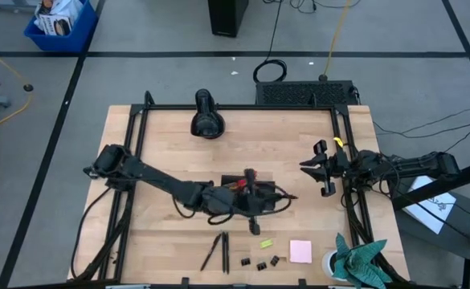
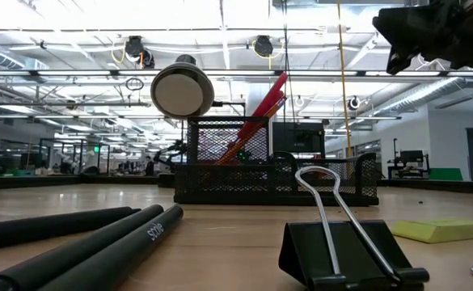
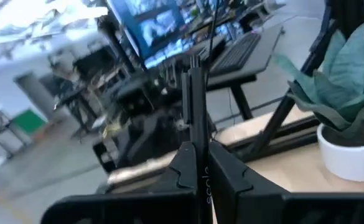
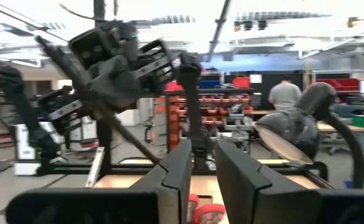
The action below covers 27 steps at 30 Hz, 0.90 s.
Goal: Pick and place office supplies into organizer
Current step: Put the pen into the desk organizer
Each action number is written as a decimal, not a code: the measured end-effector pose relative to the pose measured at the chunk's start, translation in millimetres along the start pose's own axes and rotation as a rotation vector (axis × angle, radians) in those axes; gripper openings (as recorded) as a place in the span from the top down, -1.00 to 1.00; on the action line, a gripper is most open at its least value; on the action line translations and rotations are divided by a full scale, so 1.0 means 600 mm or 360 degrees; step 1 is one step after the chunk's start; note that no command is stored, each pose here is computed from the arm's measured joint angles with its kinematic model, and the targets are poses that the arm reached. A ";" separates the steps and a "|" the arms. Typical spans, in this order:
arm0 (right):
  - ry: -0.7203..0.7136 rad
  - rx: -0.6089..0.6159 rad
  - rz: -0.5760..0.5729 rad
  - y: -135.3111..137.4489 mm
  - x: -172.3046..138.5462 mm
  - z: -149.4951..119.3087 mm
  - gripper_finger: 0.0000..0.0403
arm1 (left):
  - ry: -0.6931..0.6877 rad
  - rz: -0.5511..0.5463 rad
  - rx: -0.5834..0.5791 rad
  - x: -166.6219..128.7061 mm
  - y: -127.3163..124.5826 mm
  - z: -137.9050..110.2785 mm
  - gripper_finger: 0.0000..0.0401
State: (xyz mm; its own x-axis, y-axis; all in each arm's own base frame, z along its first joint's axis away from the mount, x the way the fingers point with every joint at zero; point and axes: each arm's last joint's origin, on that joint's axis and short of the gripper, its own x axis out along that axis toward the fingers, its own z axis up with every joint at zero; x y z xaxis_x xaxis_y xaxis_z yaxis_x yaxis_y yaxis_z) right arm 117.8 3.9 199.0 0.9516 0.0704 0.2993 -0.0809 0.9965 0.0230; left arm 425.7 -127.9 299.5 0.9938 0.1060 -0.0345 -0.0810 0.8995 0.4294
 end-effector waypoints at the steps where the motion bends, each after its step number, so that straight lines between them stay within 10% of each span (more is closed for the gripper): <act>1: -0.0002 0.0000 0.0010 0.000 0.000 0.000 0.68 | -0.0016 0.0000 0.0002 0.004 0.008 -0.002 0.93; 17: 0.0024 0.0092 0.0010 0.000 0.000 -0.002 0.68 | -0.0354 -0.0302 -0.0103 0.047 0.146 -0.045 0.96; 27: 0.0094 0.0094 0.0005 0.000 0.000 -0.009 0.68 | -0.0651 -0.0233 -0.0318 -0.041 0.170 -0.120 0.96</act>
State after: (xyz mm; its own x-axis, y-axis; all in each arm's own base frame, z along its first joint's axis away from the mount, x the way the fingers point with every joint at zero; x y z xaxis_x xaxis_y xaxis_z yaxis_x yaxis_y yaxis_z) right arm 119.3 4.2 193.5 0.9670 0.0779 0.2424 -0.0996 0.9919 0.0787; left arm 387.2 -8.1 279.1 0.9413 -0.1671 0.2935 0.0885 0.9607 0.2633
